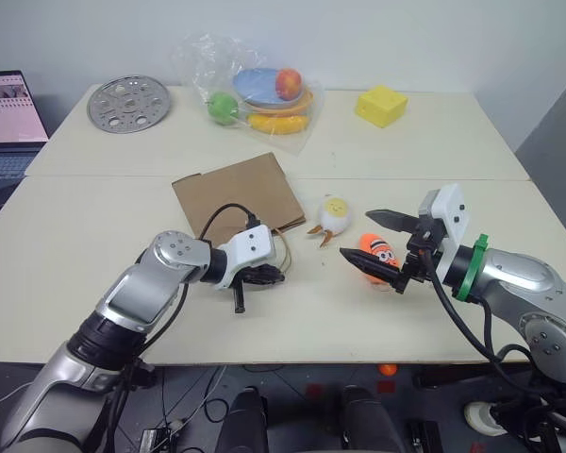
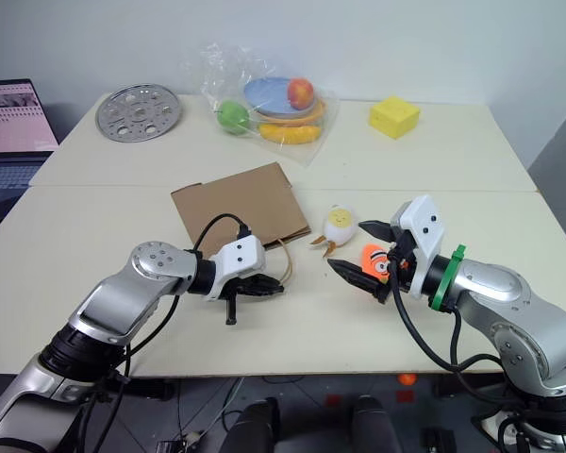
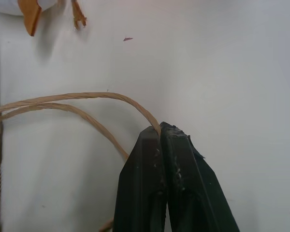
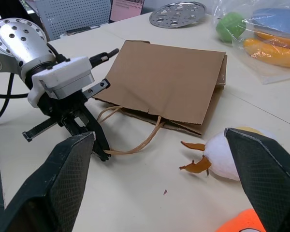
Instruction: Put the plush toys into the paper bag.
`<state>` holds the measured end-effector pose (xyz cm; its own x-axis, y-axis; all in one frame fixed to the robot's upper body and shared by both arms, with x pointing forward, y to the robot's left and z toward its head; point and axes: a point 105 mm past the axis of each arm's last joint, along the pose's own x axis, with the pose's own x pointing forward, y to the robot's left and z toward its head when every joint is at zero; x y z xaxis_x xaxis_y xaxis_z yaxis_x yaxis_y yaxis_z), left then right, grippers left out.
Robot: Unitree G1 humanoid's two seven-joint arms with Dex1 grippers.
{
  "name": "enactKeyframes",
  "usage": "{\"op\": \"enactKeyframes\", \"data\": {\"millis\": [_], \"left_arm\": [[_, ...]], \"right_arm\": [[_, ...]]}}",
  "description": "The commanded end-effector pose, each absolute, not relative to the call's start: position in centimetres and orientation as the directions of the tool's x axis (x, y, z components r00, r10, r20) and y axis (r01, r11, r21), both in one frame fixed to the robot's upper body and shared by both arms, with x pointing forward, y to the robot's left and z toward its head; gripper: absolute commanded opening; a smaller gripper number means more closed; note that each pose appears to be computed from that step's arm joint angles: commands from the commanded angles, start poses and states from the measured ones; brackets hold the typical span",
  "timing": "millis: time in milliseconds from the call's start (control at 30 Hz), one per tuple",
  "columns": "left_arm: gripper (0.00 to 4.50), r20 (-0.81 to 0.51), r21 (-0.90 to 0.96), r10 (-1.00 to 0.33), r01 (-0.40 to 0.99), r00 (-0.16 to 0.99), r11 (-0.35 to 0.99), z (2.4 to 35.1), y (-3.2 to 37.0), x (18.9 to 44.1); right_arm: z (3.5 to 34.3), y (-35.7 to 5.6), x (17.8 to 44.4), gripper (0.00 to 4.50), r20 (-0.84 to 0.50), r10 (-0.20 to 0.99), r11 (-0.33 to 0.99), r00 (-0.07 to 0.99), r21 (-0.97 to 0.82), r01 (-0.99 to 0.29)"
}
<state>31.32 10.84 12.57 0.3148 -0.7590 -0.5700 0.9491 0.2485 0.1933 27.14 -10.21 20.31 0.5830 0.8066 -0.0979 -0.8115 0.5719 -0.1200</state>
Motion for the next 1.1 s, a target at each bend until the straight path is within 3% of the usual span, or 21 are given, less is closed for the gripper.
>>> {"op": "enactKeyframes", "data": {"millis": [33, 200, 433, 533, 633, 900, 1100], "left_arm": [[0.05, -0.413, 0.134, -0.841, 0.937, 0.349, 0.323, 17.9, 10.6, 32.2], [0.05, -0.259, 0.025, -0.881, 0.914, 0.397, 0.405, 23.7, 14.0, 33.8], [0.05, -0.253, 0.034, -0.885, 0.918, 0.390, 0.395, 25.0, 16.2, 33.9], [0.00, -0.245, 0.035, -0.904, 0.935, 0.350, 0.353, 25.4, 15.8, 33.5], [0.00, -0.237, 0.035, -0.921, 0.950, 0.310, 0.311, 25.5, 15.2, 33.0], [0.00, -0.166, 0.054, -0.954, 0.969, 0.248, 0.242, 27.4, 14.3, 31.8], [0.00, -0.148, 0.042, -0.963, 0.975, 0.224, 0.220, 27.9, 14.1, 30.8]], "right_arm": [[21.3, -10.4, 26.9, 4.50, -0.066, 0.808, 0.571, 0.586, -0.159, -0.805], [20.4, -9.6, 27.3, 4.50, -0.057, 0.812, 0.571, 0.581, -0.133, -0.810], [19.5, -6.9, 28.8, 4.50, -0.012, 0.812, 0.579, 0.584, -0.116, -0.807], [18.8, -5.2, 29.5, 3.93, -0.006, 0.810, 0.583, 0.587, -0.108, -0.805], [18.1, -2.7, 29.9, 2.86, -0.004, 0.831, 0.552, 0.556, -0.103, -0.827], [17.6, 2.5, 34.7, 0.02, 0.016, 0.799, 0.595, 0.601, -0.161, -0.787], [17.4, 4.7, 36.1, 0.02, 0.040, 0.799, 0.600, 0.600, -0.120, -0.791]]}}
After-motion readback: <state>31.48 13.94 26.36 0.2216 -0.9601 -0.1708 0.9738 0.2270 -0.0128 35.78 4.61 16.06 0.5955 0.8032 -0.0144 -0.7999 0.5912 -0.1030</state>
